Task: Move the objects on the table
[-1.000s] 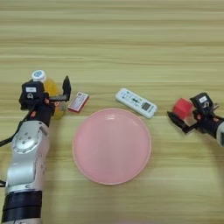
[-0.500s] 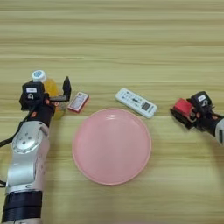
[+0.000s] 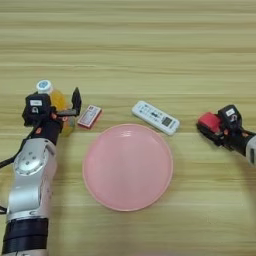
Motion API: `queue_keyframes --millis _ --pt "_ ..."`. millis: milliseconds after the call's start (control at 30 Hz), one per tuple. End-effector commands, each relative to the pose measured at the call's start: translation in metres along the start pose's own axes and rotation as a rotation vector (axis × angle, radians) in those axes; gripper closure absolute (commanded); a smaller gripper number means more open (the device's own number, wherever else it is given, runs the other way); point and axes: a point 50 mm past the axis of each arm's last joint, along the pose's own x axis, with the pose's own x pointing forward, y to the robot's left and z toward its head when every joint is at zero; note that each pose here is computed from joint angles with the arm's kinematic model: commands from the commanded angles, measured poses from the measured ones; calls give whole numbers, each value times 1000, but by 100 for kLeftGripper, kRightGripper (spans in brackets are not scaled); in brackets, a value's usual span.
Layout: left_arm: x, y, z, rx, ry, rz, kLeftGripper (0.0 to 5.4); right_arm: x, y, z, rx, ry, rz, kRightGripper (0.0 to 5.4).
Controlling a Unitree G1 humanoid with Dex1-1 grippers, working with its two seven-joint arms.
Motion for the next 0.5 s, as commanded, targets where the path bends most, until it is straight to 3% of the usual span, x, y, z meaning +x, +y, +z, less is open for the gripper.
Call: queue_keyframes --millis 33,500 --pt "3 -1 1 2 -2 -6 0 0 1 11 -19 -35 7 304" --pt "4 -2 0 -2 -2 -7 0 -10 15 56 -103 -191 69 305"
